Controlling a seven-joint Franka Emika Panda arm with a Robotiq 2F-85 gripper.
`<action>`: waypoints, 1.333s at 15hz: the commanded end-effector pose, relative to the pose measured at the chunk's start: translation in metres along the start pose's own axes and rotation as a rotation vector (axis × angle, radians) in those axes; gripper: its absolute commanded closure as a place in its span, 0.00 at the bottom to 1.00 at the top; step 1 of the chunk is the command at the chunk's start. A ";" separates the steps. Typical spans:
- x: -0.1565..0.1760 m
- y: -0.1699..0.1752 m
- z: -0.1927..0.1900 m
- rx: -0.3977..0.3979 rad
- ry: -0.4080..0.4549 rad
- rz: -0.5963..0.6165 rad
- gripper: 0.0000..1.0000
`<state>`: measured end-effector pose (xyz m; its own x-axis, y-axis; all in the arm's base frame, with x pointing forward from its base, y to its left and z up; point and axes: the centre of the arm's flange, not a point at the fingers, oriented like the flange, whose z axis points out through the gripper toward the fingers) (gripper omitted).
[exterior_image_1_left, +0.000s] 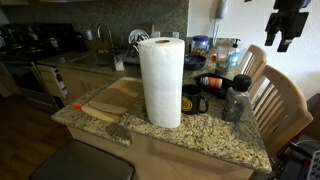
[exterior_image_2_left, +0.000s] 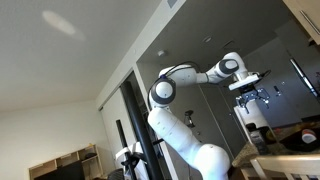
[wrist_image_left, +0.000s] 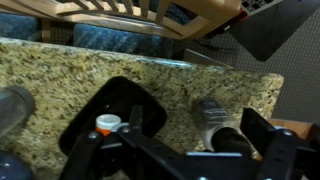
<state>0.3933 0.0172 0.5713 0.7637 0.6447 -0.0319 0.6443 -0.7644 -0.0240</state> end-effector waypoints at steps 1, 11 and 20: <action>0.015 -0.020 0.007 -0.006 -0.027 -0.032 0.00; 0.064 -0.083 0.038 -0.014 -0.124 -0.218 0.00; 0.080 -0.088 0.056 -0.037 -0.093 -0.208 0.00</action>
<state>0.3875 0.1266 0.5329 0.6074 0.7810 -0.1453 0.7871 -0.6164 -0.0235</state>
